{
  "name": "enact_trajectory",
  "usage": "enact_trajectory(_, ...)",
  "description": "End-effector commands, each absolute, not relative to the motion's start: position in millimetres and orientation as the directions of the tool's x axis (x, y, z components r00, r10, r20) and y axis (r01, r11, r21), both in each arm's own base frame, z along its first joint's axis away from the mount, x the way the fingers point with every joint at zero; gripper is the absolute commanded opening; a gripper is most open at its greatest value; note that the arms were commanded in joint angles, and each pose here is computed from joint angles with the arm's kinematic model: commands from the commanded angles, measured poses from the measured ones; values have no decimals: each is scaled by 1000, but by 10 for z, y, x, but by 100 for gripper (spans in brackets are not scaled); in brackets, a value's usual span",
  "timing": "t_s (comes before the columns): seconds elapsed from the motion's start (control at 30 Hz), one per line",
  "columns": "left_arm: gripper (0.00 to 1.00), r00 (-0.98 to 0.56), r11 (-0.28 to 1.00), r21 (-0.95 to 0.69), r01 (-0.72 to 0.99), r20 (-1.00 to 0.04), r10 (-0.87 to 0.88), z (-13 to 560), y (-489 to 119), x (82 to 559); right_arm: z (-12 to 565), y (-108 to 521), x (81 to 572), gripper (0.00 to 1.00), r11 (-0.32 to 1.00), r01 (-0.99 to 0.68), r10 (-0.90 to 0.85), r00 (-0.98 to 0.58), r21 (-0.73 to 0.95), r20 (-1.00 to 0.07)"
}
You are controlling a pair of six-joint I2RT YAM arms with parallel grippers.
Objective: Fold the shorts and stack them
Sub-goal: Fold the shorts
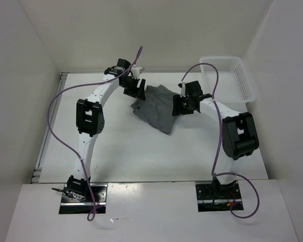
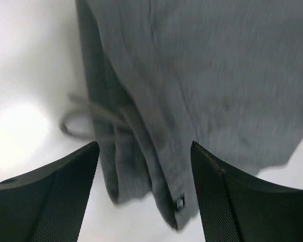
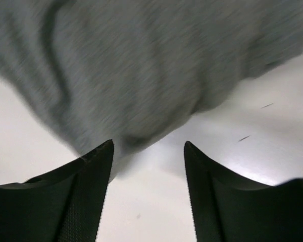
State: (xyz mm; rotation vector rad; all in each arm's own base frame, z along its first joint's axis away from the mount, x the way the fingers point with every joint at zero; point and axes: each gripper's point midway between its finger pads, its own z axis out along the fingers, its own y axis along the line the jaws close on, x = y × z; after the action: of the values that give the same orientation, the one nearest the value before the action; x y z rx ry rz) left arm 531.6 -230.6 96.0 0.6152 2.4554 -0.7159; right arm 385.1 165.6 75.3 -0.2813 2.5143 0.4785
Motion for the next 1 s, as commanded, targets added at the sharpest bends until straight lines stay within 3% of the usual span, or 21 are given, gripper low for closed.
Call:
enact_trajectory(0.0, 80, -774, 738, -388, 552, -568, 280, 1118, -2279, 5014, 931, 1457, 4427, 61, 959, -206, -25, -749, 197, -662)
enact_trajectory(0.17, 78, -825, 743, -428, 515, -483, 293, 675, -2209, 4699, 774, 1462, 4721, 58, 966, -168, 3, -753, 197, -657)
enact_trajectory(0.3, 58, -846, 742, -449, 497, -442, 299, 447, -2187, 4566, 639, 1424, 4923, 53, 977, -151, -11, -745, 153, -666)
enact_trajectory(0.47, 47, -853, 751, -445, 488, -427, 301, 336, -2139, 4454, 631, 1452, 5239, 46, 980, -156, -25, -712, 124, -702)
enact_trajectory(0.67, 47, -854, 741, -456, 493, -419, 309, 382, -2128, 4191, 752, 1619, 5636, 46, 962, -248, -80, -653, 113, -753)
enact_trajectory(0.73, 54, -847, 739, -452, 500, -434, 308, 469, -2126, 4182, 857, 1662, 5765, 46, 956, -278, -100, -620, 98, -778)
enact_trajectory(0.83, 66, -833, 755, -416, 507, -461, 305, 575, -2101, 4281, 919, 1718, 5824, 55, 948, -312, -140, -592, 66, -794)
enact_trajectory(0.97, 73, -787, 756, -385, 529, -556, 268, 1079, -2055, 4604, 1273, 1716, 5786, 64, 941, -334, -148, -546, 52, -825)
